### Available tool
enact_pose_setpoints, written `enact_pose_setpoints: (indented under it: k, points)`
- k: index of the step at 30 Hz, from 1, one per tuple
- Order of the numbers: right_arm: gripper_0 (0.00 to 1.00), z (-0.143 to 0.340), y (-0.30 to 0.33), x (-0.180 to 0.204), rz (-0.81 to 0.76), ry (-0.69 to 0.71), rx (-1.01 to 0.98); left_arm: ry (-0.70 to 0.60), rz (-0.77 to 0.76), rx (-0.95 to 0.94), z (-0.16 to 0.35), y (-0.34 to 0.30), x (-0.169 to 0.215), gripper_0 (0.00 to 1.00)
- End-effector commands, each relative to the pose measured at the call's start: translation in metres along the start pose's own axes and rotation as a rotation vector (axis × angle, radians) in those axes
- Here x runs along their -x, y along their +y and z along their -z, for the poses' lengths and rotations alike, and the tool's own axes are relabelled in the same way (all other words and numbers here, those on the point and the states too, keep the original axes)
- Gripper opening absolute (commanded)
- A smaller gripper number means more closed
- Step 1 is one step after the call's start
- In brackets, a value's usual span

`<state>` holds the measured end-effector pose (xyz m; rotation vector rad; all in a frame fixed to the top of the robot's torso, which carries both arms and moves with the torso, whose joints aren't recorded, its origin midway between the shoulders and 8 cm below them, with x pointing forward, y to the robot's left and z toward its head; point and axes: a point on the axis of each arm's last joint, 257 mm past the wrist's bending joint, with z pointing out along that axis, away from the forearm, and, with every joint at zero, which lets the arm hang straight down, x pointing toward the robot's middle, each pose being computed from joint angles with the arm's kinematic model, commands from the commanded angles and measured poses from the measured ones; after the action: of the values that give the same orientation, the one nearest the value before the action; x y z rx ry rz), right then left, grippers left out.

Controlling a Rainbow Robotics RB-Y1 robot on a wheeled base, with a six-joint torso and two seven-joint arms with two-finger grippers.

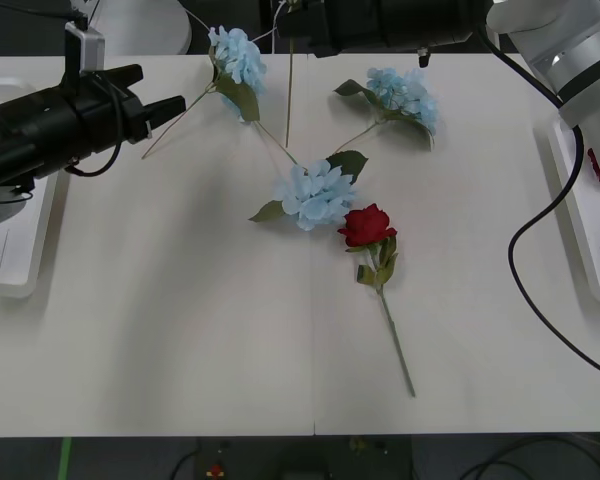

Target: Put the red flowers into the right box and the blue flowers into the left box

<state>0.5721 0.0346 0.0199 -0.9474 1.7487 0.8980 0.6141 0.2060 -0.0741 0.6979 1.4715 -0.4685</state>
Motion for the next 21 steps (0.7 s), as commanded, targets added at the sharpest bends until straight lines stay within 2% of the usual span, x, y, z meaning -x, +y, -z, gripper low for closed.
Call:
enact_pose_setpoints:
  k: [1, 3, 8, 10, 21]
  points:
    - [0.0, -0.011, 0.04, 0.057, 0.132, -0.093, 0.051, -0.014, -0.377, -0.127, 0.007, 0.006, 0.013, 1.0]
    - [0.0, -0.016, 0.048, 0.06, 0.142, -0.102, 0.063, 0.032, -0.398, -0.214, 0.017, -0.004, 0.001, 1.0]
    - [0.0, -0.028, 0.062, 0.06, 0.145, -0.109, 0.093, 0.24, -0.516, -0.399, 0.043, -0.011, -0.025, 1.0]
    - [0.0, -0.032, 0.068, 0.06, 0.144, -0.112, 0.106, 0.315, -0.46, -0.439, 0.054, -0.011, -0.031, 1.0]
    - [0.0, -0.044, 0.081, 0.053, 0.161, -0.098, 0.131, 0.535, -0.156, -0.519, 0.087, -0.032, -0.041, 1.0]
